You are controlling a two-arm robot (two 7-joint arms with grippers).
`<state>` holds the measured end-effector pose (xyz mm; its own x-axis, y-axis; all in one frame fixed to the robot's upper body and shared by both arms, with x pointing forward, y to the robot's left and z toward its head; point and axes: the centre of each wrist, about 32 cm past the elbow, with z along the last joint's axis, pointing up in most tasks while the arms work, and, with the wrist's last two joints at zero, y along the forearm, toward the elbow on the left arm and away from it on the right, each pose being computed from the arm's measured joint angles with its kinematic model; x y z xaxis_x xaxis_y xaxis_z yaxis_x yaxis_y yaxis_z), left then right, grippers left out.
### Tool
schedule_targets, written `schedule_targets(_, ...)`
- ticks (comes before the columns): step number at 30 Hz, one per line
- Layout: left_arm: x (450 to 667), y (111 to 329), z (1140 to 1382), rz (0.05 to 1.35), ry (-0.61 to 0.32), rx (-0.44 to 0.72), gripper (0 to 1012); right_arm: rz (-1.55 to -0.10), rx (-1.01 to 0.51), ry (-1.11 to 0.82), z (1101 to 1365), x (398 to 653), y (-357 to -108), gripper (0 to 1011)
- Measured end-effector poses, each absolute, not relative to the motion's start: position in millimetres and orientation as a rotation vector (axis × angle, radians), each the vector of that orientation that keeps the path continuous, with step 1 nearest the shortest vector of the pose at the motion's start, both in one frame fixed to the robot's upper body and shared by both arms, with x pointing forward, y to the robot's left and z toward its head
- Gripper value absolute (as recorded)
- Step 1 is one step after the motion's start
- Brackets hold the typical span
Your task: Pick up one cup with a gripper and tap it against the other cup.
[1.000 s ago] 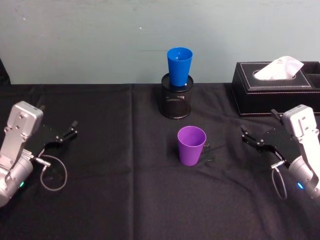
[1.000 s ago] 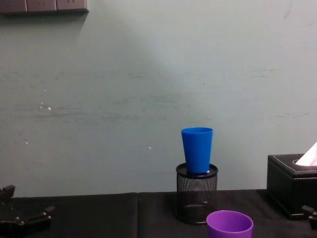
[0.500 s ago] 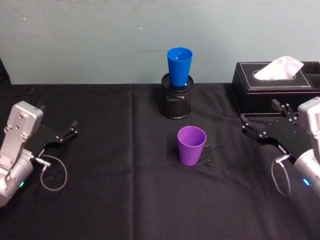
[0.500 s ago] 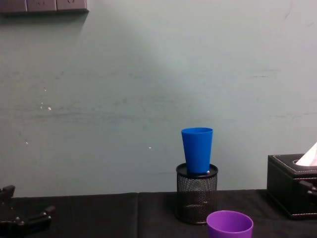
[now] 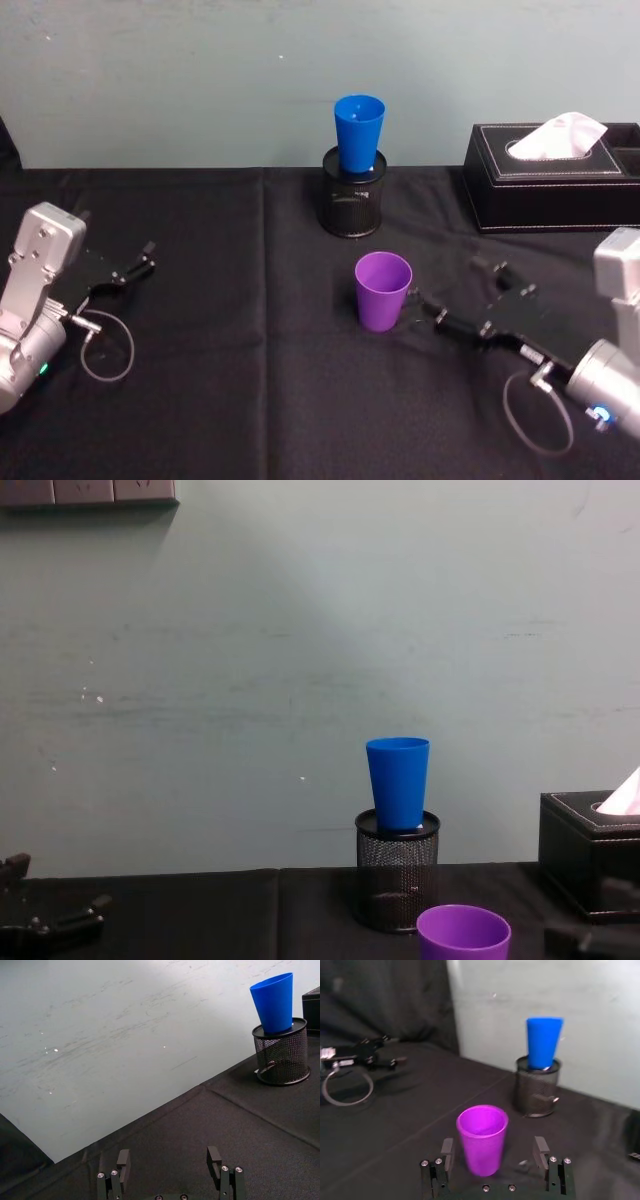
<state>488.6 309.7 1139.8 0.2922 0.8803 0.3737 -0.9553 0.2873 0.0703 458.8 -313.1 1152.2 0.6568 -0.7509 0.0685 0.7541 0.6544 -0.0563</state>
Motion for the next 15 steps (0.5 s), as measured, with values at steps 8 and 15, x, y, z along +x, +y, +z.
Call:
schedule_targets(8,489,310,1140,1.248,-0.285,0.304,1000,-0.781,-0.123,0.013,1133,465,-300,1000)
schedule_targets(15,489,310,1140,1.248,-0.285,0.304,1000,-0.758,-0.133,0.017,1127,476,-290,1000)
